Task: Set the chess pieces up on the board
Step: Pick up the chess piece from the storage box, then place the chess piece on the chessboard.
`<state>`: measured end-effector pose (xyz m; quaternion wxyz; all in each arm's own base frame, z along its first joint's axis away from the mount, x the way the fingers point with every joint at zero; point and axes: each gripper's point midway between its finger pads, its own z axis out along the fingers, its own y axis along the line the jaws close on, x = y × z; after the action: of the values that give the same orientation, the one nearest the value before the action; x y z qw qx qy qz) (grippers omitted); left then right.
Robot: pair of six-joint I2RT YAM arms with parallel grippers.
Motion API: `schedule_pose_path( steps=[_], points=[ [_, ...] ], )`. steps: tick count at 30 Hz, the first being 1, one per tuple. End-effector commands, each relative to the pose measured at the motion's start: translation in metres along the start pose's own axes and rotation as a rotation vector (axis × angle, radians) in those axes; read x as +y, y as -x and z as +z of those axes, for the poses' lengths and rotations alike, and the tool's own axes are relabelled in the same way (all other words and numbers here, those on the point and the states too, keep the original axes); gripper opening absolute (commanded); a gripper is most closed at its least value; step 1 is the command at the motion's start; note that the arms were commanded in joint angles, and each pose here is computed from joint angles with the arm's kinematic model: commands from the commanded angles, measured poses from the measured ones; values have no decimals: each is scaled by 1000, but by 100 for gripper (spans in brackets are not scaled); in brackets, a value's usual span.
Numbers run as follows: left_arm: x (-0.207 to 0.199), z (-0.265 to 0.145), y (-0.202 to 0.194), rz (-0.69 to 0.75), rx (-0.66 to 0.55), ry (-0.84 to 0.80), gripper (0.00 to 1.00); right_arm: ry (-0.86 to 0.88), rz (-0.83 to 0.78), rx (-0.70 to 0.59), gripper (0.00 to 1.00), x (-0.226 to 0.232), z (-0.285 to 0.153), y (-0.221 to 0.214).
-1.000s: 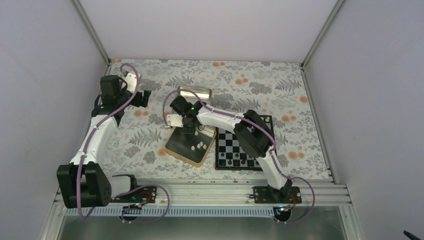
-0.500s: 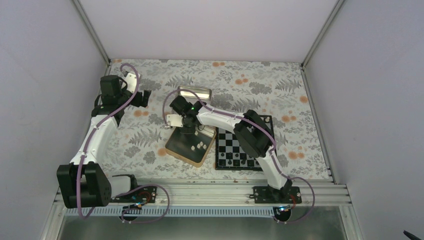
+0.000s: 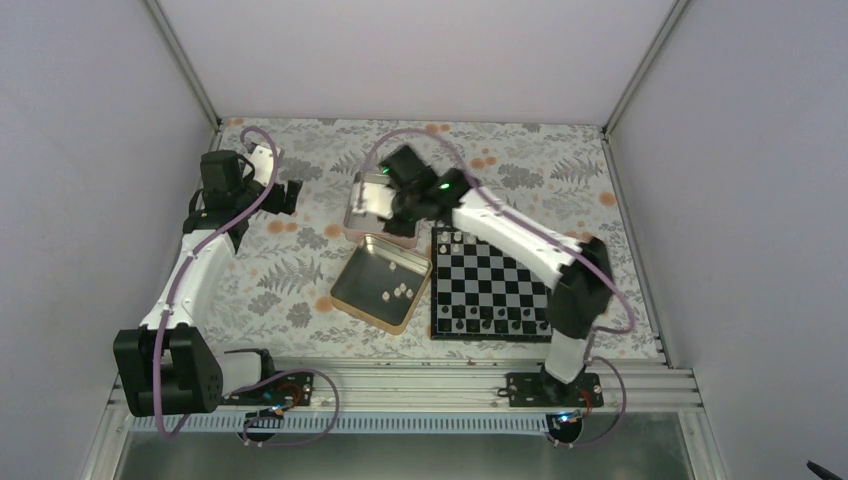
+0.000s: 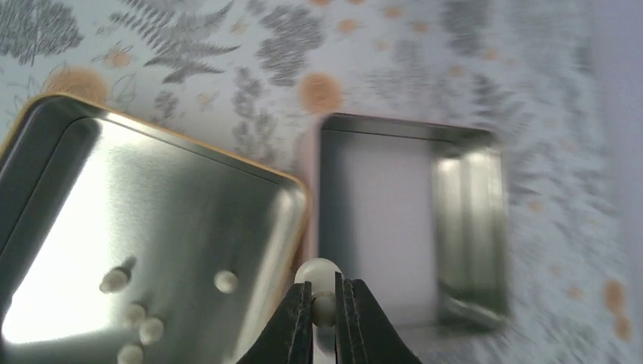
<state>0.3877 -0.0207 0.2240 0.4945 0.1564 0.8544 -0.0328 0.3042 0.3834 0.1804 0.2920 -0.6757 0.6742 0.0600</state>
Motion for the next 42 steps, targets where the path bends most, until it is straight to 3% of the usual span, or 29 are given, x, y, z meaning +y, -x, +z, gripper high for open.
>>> schedule_pose_path(
  steps=[1,6,13,25,42],
  points=[
    [-1,0,0,5,-1,-12,100,-49,133,-11,5,-27,-52,-39],
    [-2,0,0,5,-1,-20,100,-116,259,27,5,-43,-81,-113],
    [-5,3,-1,2,5,-37,100,-83,370,78,5,-27,-73,-182],
    [-5,3,-3,3,13,-42,100,41,420,132,6,-3,-22,-210],
    [-6,5,-5,4,16,-45,100,67,459,201,7,1,-5,-239]
  ],
)
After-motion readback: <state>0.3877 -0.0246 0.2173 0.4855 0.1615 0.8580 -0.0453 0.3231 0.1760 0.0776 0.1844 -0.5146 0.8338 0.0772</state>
